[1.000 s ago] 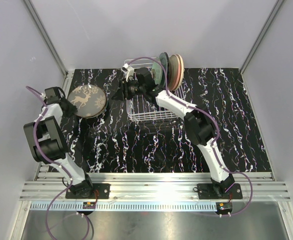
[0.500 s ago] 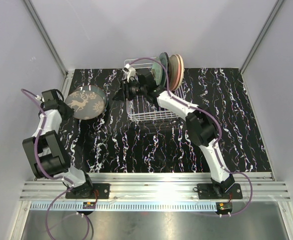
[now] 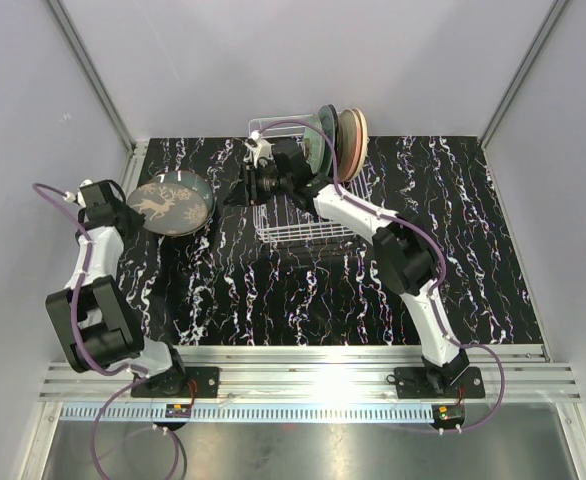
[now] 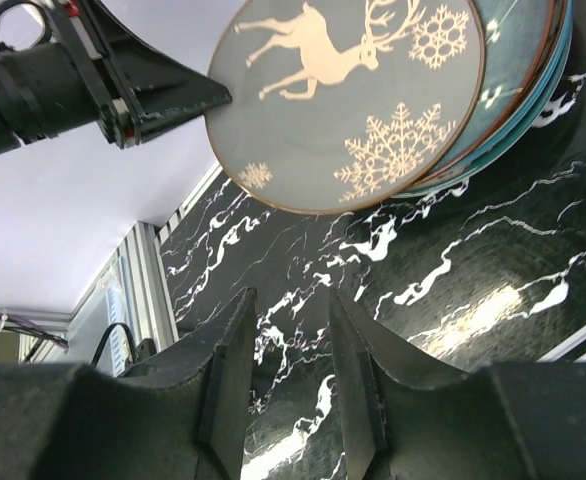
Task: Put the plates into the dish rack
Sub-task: Grab a plate with the left arm, then pass the plate from the left arm to the right
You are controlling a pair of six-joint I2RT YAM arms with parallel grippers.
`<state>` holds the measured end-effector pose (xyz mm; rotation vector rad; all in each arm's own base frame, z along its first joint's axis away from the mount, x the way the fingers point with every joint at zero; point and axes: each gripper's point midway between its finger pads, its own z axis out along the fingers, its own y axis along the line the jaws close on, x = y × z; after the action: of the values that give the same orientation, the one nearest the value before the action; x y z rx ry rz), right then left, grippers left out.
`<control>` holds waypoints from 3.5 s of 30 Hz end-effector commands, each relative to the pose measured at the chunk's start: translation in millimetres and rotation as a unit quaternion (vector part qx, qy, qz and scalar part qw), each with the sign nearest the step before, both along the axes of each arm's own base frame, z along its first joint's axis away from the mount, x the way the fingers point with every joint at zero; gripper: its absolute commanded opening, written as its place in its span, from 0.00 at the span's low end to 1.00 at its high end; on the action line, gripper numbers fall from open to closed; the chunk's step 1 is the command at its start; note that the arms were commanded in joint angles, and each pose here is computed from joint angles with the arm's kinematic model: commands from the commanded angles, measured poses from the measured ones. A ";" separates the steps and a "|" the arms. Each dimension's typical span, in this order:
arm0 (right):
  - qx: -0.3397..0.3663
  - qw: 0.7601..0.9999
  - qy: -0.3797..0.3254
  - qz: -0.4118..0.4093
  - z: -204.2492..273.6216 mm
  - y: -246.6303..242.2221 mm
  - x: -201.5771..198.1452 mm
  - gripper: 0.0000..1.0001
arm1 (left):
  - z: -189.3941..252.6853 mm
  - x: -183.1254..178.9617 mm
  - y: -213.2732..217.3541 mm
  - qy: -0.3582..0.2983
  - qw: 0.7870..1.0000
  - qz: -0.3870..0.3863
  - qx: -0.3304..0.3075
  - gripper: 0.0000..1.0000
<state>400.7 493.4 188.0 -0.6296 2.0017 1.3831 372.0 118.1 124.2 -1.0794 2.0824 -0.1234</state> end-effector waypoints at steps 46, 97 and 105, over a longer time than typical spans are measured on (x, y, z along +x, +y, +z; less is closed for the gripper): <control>0.057 0.982 0.147 -0.103 35.2 17.0 -6.2 0.52 | 122.5 7.8 -18.0 -0.296 0.949 0.013 -0.107 0.00; 0.120 0.951 0.272 -0.080 51.9 25.0 -24.7 0.36 | 162.5 -41.0 -112.4 -0.383 0.878 -0.167 -0.235 0.00; 0.134 0.951 0.256 -0.113 68.1 9.6 -12.0 0.10 | 142.7 -39.2 -114.7 -0.343 0.903 -0.170 -0.195 0.00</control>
<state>390.3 503.7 211.8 0.1454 2.2591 1.6969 333.6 23.5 223.8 -0.9548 1.6133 -0.9458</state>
